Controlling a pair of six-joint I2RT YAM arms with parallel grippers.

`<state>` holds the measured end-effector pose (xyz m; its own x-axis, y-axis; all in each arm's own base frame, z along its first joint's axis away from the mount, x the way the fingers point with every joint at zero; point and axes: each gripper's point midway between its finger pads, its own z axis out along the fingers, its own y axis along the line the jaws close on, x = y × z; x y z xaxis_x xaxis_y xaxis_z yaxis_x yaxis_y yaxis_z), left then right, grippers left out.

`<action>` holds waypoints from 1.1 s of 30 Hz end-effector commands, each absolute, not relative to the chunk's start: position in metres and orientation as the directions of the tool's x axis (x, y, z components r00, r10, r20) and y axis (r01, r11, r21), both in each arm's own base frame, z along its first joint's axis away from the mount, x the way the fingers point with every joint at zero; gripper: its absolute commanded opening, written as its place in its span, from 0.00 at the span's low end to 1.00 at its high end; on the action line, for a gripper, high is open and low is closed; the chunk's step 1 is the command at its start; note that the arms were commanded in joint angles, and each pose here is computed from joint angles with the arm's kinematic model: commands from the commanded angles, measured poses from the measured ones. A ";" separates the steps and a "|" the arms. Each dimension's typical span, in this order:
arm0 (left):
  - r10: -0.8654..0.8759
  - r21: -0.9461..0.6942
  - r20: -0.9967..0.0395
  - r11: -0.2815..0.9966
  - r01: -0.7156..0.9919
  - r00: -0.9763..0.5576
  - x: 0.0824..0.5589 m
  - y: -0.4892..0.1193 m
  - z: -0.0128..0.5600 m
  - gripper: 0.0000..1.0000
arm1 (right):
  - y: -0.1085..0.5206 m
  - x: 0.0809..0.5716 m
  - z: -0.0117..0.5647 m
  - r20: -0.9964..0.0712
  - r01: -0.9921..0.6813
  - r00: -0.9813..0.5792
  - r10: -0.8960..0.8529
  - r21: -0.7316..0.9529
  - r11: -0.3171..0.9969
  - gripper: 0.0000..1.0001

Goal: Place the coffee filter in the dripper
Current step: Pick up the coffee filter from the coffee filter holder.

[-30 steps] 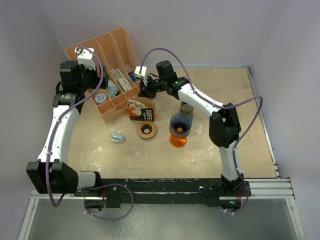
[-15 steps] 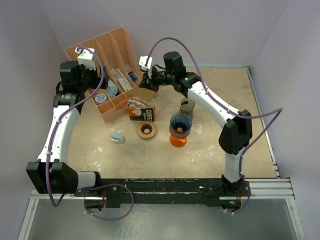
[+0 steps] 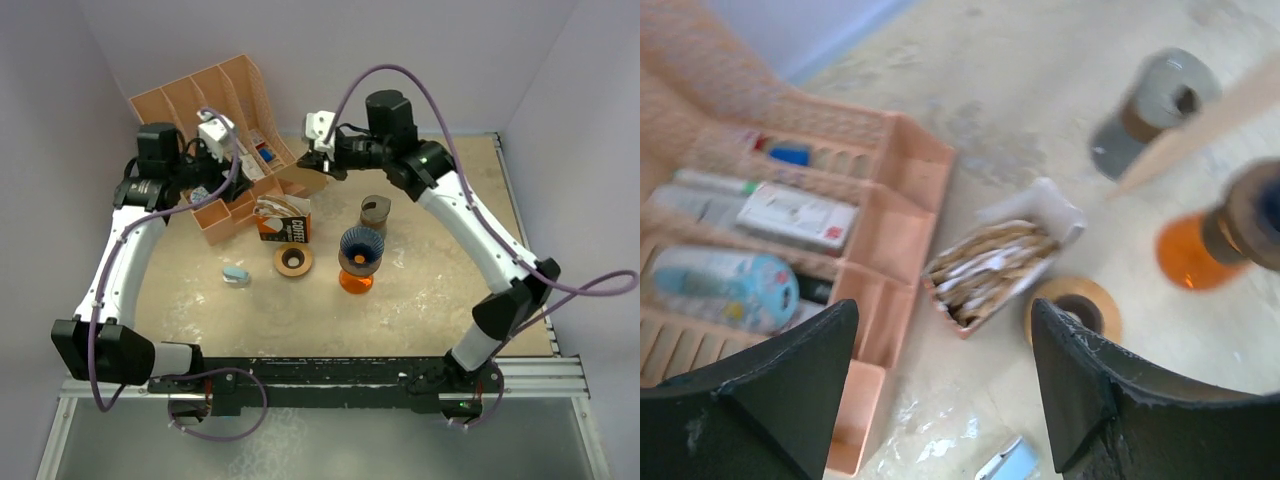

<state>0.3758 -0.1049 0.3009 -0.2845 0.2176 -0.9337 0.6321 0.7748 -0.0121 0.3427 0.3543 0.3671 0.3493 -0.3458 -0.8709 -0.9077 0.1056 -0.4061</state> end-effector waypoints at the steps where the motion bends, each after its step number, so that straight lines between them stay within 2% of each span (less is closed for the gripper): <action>1: 0.378 0.077 -0.917 0.487 0.870 -0.130 0.329 -0.160 0.318 0.66 | 0.334 0.299 0.405 -0.834 -0.870 0.471 -0.287 -0.493 0.005 0.00; 7: 0.320 0.049 -0.945 0.341 0.939 -0.067 0.306 -0.186 0.345 0.59 | 0.320 0.266 0.433 -0.827 -0.853 0.517 -0.221 -0.520 -0.046 0.00; 15: 0.282 0.033 -0.959 0.214 0.976 -0.029 0.280 -0.201 0.364 0.42 | 0.303 0.249 0.444 -0.836 -0.849 0.529 -0.144 -0.519 -0.100 0.00; 21: 0.285 0.013 -0.958 0.142 0.990 -0.029 0.268 -0.221 0.364 0.45 | 0.305 0.253 0.438 -0.855 -0.862 0.505 -0.121 -0.491 -0.128 0.00; 28: 0.327 0.042 -0.945 0.115 0.993 0.002 0.277 -0.246 0.361 0.47 | 0.313 0.259 0.429 -0.877 -0.880 0.467 -0.111 -0.450 -0.151 0.00; 30: 0.332 0.035 -0.943 0.099 0.994 0.000 0.277 -0.253 0.358 0.41 | 0.314 0.260 0.427 -0.881 -0.884 0.460 -0.110 -0.442 -0.151 0.00; 33: 0.348 0.035 -0.938 0.092 0.995 0.001 0.278 -0.257 0.353 0.21 | 0.313 0.262 0.427 -0.885 -0.888 0.453 -0.110 -0.436 -0.145 0.00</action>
